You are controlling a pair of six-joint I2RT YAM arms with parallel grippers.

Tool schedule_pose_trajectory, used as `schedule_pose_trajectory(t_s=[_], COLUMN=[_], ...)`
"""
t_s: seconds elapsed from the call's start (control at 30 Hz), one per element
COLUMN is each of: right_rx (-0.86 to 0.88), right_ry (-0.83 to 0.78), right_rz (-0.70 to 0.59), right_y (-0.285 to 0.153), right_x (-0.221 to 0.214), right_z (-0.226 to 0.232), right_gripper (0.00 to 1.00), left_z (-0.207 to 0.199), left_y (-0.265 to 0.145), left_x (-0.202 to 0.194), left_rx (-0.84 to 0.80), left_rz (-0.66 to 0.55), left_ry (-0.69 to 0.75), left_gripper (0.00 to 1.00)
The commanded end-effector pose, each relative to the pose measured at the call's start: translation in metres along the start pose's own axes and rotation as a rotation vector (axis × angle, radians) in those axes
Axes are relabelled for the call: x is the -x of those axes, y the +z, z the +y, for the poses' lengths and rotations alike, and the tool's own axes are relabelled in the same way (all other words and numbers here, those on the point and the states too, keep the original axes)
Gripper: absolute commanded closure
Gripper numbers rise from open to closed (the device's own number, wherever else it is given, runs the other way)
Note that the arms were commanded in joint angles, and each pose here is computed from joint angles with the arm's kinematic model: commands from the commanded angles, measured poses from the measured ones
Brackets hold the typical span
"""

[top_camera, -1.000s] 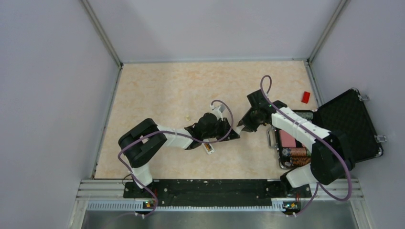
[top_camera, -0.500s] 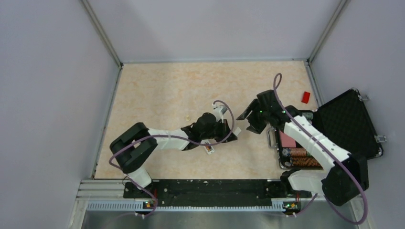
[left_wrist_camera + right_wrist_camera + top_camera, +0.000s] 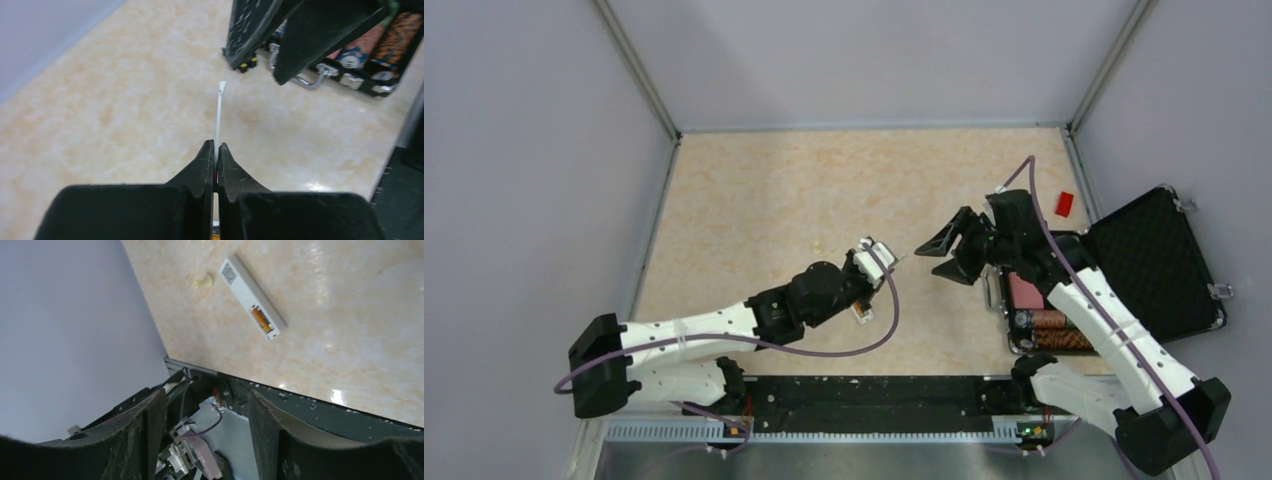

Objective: Load the batteries into the remote control

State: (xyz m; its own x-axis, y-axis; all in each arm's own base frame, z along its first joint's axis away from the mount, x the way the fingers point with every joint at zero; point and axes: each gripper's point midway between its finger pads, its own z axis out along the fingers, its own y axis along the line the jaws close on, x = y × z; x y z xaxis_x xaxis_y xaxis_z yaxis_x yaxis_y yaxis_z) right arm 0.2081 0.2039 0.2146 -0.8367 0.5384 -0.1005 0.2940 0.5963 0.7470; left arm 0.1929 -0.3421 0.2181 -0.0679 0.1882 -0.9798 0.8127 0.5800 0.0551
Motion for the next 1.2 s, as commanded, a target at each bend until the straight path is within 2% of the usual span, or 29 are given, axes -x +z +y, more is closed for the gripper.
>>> schedule_pose_trajectory(t_s=[0.0, 0.13, 0.3, 0.67, 0.9, 1.07, 1.17], right_rx=[0.243, 0.318, 0.371, 0.375, 0.368, 0.366, 0.369], right_ry=[0.001, 0.043, 0.101, 0.176, 0.181, 0.192, 0.193], right_rz=[0.036, 0.058, 0.054, 0.131, 0.139, 0.143, 0.147], right_y=[-0.046, -0.062, -0.069, -0.058, -0.055, -0.055, -0.054], right_x=[-0.01, -0.014, -0.014, -0.022, -0.023, -0.025, -0.025], right_z=[0.063, 0.082, 0.093, 0.091, 0.087, 0.084, 0.085], right_gripper=[0.41, 0.41, 0.41, 0.45, 0.62, 0.64, 0.7], left_z=[0.033, 0.029, 0.03, 0.008, -0.001, 0.0, -0.001], left_y=[-0.01, -0.014, -0.017, -0.009, -0.005, -0.004, -0.003], left_x=[0.018, 0.038, 0.064, 0.085, 0.093, 0.098, 0.099], left_rx=[0.137, 0.132, 0.155, 0.103, 0.09, 0.105, 0.107], left_rz=[-0.037, -0.13, -0.223, -0.303, -0.33, -0.346, -0.347], left_ry=[0.291, 0.517, 0.64, 0.758, 0.762, 0.767, 0.774], left_gripper=[1.0, 1.0, 1.0, 1.0, 1.0, 1.0, 1.0])
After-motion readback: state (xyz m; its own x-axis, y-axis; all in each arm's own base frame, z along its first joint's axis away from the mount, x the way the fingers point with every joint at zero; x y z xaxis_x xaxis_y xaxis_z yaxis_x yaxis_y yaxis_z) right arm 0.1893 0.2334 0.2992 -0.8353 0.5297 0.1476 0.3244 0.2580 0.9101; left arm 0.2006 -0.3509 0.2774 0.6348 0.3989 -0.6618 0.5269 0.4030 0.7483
